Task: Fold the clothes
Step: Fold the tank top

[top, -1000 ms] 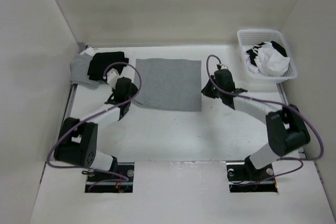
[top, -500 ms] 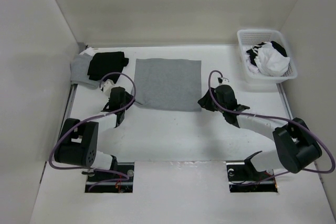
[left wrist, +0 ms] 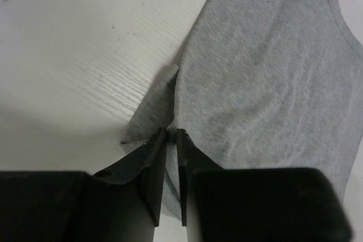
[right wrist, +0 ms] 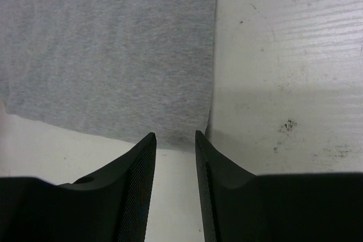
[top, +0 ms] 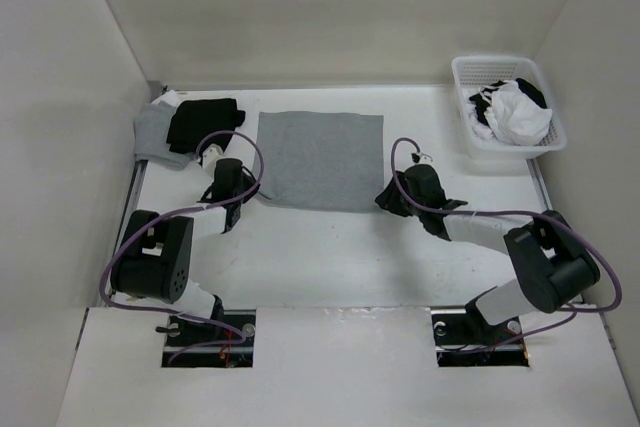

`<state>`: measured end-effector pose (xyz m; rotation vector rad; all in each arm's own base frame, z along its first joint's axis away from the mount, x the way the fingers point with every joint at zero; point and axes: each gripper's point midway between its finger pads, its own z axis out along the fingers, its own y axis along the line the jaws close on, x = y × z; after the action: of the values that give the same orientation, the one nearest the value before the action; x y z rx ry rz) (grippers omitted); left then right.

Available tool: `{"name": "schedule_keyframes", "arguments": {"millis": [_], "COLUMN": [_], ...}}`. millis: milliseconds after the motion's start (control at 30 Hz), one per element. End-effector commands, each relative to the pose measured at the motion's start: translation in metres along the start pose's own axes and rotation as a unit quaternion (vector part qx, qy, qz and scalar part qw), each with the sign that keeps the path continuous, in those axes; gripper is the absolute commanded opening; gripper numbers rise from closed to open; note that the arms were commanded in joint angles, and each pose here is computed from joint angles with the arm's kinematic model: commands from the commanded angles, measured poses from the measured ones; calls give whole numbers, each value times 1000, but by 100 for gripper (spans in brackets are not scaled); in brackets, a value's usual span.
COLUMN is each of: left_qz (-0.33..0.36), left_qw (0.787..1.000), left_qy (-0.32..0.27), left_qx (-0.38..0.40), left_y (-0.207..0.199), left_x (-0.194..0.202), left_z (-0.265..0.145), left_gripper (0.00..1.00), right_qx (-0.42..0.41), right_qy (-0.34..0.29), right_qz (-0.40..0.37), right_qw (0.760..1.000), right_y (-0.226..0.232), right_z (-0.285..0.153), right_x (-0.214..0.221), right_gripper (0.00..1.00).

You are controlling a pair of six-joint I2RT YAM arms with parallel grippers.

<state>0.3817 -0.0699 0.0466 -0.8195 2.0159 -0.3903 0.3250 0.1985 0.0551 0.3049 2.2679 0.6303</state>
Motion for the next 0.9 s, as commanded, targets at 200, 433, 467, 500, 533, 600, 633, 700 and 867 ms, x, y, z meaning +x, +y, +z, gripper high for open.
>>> {"name": "schedule_keyframes", "arguments": {"millis": [200,433,467,500,533,600,633,700,867], "left_qz": [10,22,27,33,37,41,36,43,52], "left_qw": [1000,1000,999,999,999,999,999,998,998], "left_qy": [-20,-1,-1,2,3,0,-4,-10,-14], "left_qx": [19,22,21,17,14,16,27,54,-11], "left_y": [-26,-57,-60,-61,-62,-66,-71,-84,-40], "left_x": [-22,-32,-32,-32,-34,-37,-39,-38,-23], "left_z": [1,-34,-42,-49,-56,-65,-68,-70,-50], "left_gripper": [2,1,1,2,4,13,20,25,22], "right_qx": [-9,-9,-9,-11,-10,-11,-12,-14,-14], "right_qy": [-28,-24,-24,-25,-24,-25,-26,-25,-27], "right_qz": [18,21,21,21,21,22,22,22,21], "right_qw": [999,999,999,999,999,999,999,999,999], "right_y": [7,5,6,6,6,6,7,10,11], "right_z": [4,6,7,7,7,7,7,7,7], "right_x": [-19,-19,-19,-19,-19,-19,-20,-19,-19], "right_gripper": [42,42,42,42,42,42,43,43,41]}}
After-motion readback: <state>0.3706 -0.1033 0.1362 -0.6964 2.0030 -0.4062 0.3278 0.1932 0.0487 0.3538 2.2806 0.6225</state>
